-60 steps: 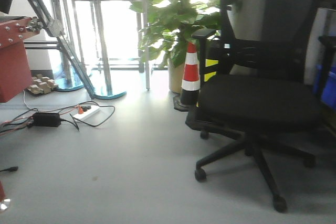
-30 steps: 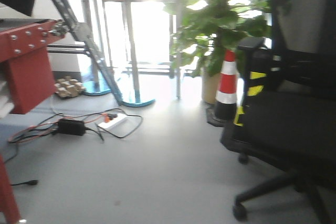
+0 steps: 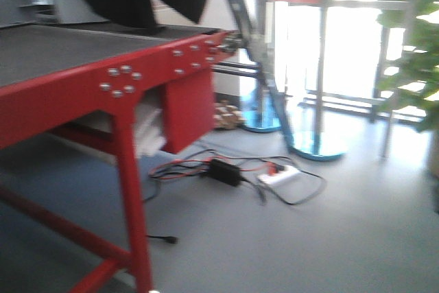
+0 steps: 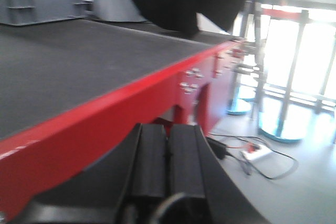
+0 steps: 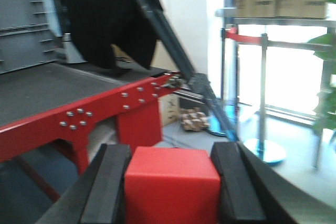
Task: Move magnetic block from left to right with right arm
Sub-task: 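Drive up to the second carpeted table, cube held in right gripper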
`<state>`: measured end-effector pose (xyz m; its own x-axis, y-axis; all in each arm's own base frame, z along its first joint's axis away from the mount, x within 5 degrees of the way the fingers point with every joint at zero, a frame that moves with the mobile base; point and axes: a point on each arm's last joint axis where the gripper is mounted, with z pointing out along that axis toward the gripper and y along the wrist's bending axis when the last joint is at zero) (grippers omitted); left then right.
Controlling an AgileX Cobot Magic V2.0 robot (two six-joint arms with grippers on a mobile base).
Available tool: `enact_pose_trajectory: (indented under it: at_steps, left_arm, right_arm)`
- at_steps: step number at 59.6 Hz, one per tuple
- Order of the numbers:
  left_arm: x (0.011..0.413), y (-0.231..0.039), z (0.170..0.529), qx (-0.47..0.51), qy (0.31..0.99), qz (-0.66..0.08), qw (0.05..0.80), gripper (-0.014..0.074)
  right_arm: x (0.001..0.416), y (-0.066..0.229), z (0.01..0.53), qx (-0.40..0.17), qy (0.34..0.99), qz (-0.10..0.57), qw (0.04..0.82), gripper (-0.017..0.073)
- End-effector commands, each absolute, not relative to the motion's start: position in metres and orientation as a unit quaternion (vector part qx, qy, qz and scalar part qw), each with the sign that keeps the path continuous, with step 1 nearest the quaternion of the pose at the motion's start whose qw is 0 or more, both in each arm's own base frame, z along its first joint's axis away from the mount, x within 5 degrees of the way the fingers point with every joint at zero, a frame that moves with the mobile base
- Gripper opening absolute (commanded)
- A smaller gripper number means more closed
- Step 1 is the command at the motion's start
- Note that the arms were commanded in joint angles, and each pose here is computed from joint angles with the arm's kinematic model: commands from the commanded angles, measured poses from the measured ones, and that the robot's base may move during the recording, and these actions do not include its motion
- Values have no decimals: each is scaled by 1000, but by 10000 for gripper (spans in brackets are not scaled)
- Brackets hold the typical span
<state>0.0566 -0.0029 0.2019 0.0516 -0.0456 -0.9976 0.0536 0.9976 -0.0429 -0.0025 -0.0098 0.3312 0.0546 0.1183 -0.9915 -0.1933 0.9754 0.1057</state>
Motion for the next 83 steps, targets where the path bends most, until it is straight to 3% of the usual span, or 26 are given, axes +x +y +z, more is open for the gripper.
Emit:
enact_pose_trajectory:
  at_steps: [1, 83]
  left_arm:
    - [55, -3, 207, 1, 653, -37, 756, -116]
    - [55, -3, 207, 1, 653, -37, 756, -116]
  right_arm:
    - [-9, -11, 347, -32, 633, 108, 766, 150]
    - [-9, -11, 347, -32, 633, 108, 766, 150]
